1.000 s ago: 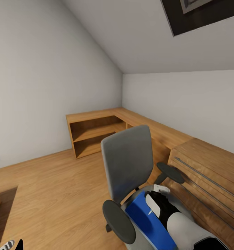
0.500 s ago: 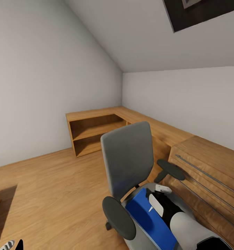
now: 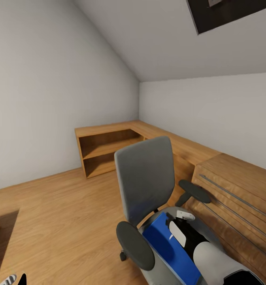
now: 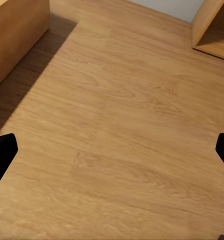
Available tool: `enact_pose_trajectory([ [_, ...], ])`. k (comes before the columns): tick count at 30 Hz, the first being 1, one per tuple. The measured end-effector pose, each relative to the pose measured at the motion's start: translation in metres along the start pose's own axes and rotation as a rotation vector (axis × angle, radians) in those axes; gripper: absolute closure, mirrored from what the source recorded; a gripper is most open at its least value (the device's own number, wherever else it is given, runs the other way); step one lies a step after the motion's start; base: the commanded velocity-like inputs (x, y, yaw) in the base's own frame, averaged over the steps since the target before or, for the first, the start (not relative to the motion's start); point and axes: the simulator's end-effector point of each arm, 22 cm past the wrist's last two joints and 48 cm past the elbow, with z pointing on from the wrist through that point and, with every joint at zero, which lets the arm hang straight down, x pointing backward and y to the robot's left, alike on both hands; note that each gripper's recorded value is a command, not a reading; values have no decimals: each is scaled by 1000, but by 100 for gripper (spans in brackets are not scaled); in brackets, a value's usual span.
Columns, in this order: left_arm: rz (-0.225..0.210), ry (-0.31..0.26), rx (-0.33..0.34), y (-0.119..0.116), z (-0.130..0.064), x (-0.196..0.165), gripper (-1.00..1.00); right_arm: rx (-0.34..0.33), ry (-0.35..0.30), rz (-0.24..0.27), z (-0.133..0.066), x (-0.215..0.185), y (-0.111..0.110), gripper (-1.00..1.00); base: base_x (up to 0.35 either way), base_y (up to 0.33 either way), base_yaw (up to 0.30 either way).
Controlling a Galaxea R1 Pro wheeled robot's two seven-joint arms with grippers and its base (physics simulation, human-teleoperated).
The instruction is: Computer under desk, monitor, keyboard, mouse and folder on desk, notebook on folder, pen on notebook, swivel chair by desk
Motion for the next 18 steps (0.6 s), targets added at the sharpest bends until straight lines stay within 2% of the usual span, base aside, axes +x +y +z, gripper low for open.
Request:
enact_pose_trajectory([
  [18,-1,0,-1,5,5,13,-100,-2,-11,-6,8,6,2,-100,0,0,0],
])
